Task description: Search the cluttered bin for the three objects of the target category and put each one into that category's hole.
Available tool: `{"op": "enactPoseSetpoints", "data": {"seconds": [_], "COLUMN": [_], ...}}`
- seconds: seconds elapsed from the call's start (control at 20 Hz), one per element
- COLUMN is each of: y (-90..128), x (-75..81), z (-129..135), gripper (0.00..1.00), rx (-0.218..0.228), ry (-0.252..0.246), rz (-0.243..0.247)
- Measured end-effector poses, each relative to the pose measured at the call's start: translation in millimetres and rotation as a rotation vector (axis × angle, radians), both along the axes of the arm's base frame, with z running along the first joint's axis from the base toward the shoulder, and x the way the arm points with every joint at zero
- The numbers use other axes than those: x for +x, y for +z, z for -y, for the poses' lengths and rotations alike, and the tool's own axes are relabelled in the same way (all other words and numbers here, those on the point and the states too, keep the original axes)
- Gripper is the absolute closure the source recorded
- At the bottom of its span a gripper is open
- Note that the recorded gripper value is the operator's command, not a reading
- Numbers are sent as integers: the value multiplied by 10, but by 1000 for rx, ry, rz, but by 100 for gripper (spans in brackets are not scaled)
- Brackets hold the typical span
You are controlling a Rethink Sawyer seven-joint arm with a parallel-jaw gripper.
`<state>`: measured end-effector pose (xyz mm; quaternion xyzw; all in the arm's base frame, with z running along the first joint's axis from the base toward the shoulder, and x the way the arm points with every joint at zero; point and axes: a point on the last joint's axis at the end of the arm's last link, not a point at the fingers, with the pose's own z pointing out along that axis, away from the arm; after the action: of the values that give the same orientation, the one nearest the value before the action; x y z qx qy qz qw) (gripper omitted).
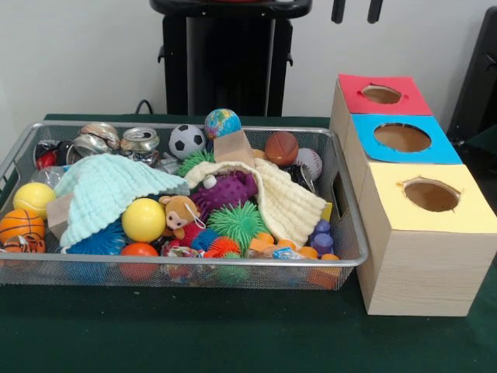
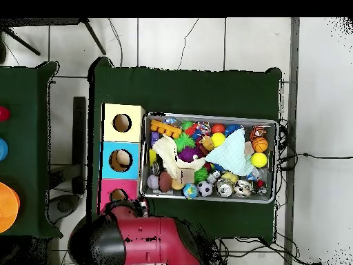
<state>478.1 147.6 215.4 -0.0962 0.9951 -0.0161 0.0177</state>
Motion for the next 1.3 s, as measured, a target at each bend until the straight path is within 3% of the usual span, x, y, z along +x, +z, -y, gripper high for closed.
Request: {"op": "enactPoseSetpoints", "data": {"seconds": [0.3, 0.5, 0.95, 1.3], "y": [-57, -172, -451, -574], "x": [189, 238, 294, 430], "z": [217, 487, 1055, 1282], "gripper": [0, 0, 0, 0], "rx": [-12, -25, -72, -28], "ry": [-24, -54, -53, -83], "rz": [7, -13, -49, -59]}}
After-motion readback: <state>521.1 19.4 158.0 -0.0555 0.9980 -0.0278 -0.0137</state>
